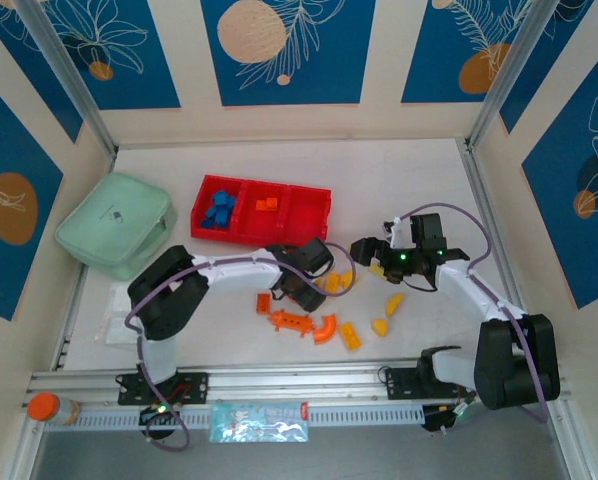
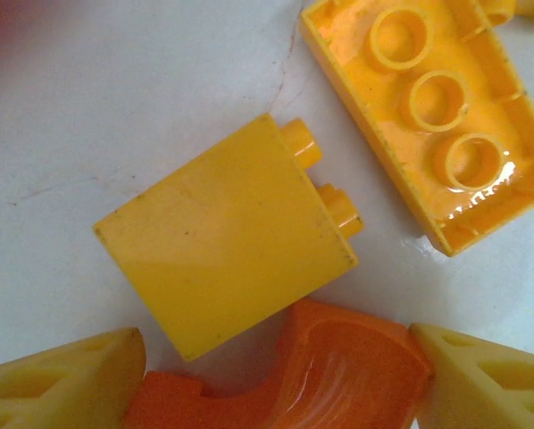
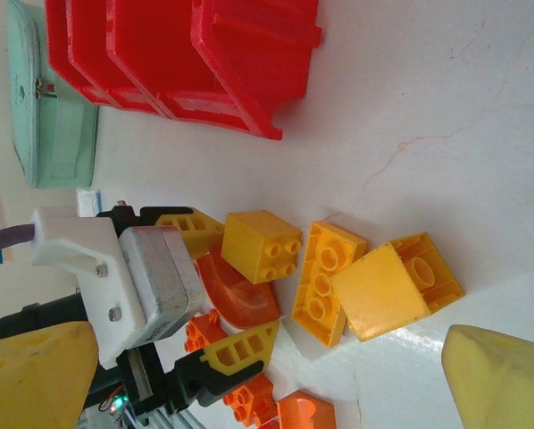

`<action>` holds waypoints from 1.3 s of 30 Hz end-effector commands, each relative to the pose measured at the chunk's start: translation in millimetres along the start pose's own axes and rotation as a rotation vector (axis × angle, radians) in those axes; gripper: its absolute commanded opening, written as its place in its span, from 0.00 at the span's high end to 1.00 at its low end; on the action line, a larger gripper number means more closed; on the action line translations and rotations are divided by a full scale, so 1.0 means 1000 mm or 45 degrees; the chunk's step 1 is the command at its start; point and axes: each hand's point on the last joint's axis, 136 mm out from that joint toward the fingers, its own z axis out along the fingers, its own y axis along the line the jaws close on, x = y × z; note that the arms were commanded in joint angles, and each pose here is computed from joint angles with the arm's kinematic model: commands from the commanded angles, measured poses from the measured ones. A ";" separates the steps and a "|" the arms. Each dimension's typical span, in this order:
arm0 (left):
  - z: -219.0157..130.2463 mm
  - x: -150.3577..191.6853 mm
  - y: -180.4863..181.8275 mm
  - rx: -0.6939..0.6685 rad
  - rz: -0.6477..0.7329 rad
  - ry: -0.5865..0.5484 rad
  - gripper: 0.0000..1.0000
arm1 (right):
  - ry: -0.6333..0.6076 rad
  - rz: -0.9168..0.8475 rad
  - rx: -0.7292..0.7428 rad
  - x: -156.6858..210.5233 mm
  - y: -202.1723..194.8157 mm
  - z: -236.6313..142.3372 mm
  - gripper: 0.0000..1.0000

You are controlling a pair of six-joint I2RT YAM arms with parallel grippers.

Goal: Sort the legos into containers by color
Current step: Pick up the lego from the middle-left of the table, then place the lego in the container.

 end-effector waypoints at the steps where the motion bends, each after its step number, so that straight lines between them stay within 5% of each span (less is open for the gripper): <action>1: -0.015 -0.001 0.005 -0.007 -0.014 -0.027 0.27 | 0.025 0.018 -0.028 0.003 0.003 -0.001 0.01; 14: -0.049 -0.006 0.031 -0.023 -0.096 -0.096 0.29 | 0.039 -0.035 -0.044 0.004 0.019 -0.001 0.01; 26: -0.120 -0.040 0.143 -0.096 -0.555 -0.304 0.34 | 0.102 -0.201 -0.037 0.004 0.065 0.024 0.01; 39: -0.076 -0.090 0.222 -0.155 -0.998 -0.265 0.37 | 0.100 -0.233 -0.020 -0.005 0.072 0.029 0.01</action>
